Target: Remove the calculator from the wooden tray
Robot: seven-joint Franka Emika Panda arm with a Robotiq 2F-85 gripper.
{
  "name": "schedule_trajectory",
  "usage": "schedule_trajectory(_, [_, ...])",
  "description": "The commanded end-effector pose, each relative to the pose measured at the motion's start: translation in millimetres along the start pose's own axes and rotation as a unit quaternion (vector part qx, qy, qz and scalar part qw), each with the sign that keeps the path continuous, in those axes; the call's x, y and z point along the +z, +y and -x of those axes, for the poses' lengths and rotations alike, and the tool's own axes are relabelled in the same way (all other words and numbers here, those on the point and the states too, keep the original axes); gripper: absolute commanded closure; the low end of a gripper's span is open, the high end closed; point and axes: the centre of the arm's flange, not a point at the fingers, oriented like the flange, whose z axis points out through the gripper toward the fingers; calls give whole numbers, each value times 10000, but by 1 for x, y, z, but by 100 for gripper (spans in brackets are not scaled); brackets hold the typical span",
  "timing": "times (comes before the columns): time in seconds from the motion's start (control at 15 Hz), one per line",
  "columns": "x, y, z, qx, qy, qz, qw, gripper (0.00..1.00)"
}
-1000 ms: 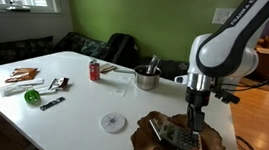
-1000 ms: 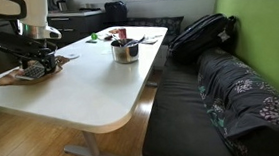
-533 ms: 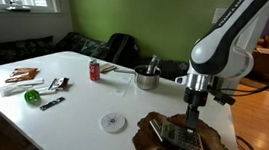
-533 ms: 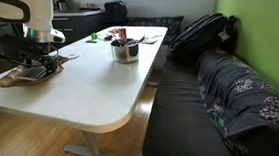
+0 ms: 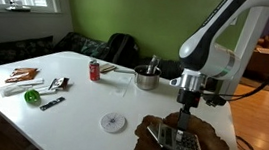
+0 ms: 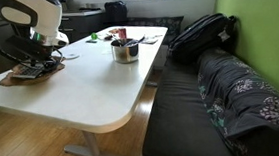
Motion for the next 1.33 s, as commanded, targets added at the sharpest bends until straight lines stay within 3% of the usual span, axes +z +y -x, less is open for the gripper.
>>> schedule_trajectory(0.0, [3,0,-3,-449,64,-814,9956,66])
schedule_trajectory(0.27, [-2,-5,-5,-728,203,-1433,9868,98])
schedule_trajectory(0.53, [-26,-7,2,-574,547,-1671,9827,95])
schedule_trajectory(0.73, [-72,0,21,71,1195,-1238,9851,95])
schedule_trajectory(0.93, [-126,22,66,637,1631,-955,9799,95])
schedule_trajectory(1.13, [-155,46,129,1265,1972,-614,9702,95])
schedule_trajectory(1.27, [-164,60,177,1705,2239,-449,9585,95])
